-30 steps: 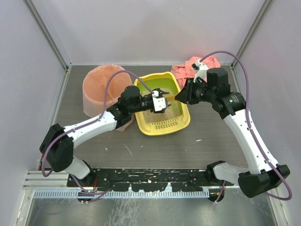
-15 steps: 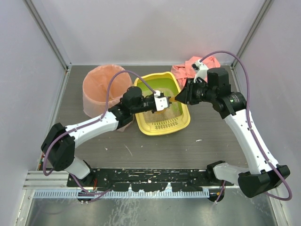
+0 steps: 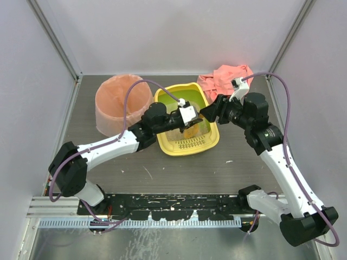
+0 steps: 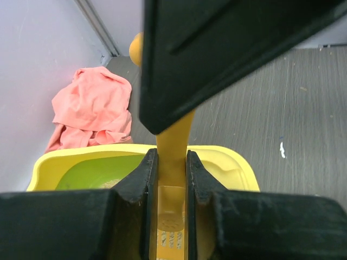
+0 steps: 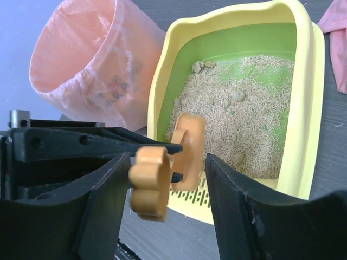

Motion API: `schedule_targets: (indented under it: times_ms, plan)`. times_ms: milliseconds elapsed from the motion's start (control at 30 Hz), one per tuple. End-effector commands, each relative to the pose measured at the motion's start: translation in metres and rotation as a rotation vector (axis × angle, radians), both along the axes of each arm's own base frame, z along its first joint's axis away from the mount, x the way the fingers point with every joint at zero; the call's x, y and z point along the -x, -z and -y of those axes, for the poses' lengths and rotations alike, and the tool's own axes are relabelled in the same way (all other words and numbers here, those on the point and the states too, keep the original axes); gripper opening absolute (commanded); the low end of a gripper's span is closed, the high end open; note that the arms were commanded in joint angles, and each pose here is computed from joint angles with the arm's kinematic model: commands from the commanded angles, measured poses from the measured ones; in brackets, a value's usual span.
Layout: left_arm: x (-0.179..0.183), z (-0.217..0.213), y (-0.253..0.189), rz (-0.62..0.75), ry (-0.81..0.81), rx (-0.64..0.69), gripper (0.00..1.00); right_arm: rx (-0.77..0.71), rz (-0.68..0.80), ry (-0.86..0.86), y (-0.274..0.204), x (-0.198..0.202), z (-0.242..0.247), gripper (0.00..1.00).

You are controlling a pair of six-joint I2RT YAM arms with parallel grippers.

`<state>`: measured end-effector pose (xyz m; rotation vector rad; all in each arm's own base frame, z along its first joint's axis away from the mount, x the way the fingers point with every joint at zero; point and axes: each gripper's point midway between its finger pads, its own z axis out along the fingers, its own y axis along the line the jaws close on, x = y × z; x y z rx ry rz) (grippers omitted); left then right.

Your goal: Clean the litter box

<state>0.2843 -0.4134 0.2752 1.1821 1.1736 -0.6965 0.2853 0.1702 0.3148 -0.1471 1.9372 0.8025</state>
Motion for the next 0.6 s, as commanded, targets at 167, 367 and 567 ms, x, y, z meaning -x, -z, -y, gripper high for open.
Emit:
schedule_targets:
  times_ms: [167, 367, 567]
  plan:
    - [-0.004, 0.004, -0.037, -0.069, -0.050, 0.161, 0.00, -0.098, 0.129, -0.004, -0.019, -0.011, -0.008, 0.50]
    - [-0.003, 0.004, -0.032, -0.081, -0.048, 0.154, 0.00, -0.074, 0.112, -0.017, -0.011, -0.016, -0.010, 0.45]
    - [-0.003, 0.005, -0.032, -0.089, -0.045, 0.152, 0.00, -0.063, 0.075, -0.052, -0.001, -0.016, -0.015, 0.43]
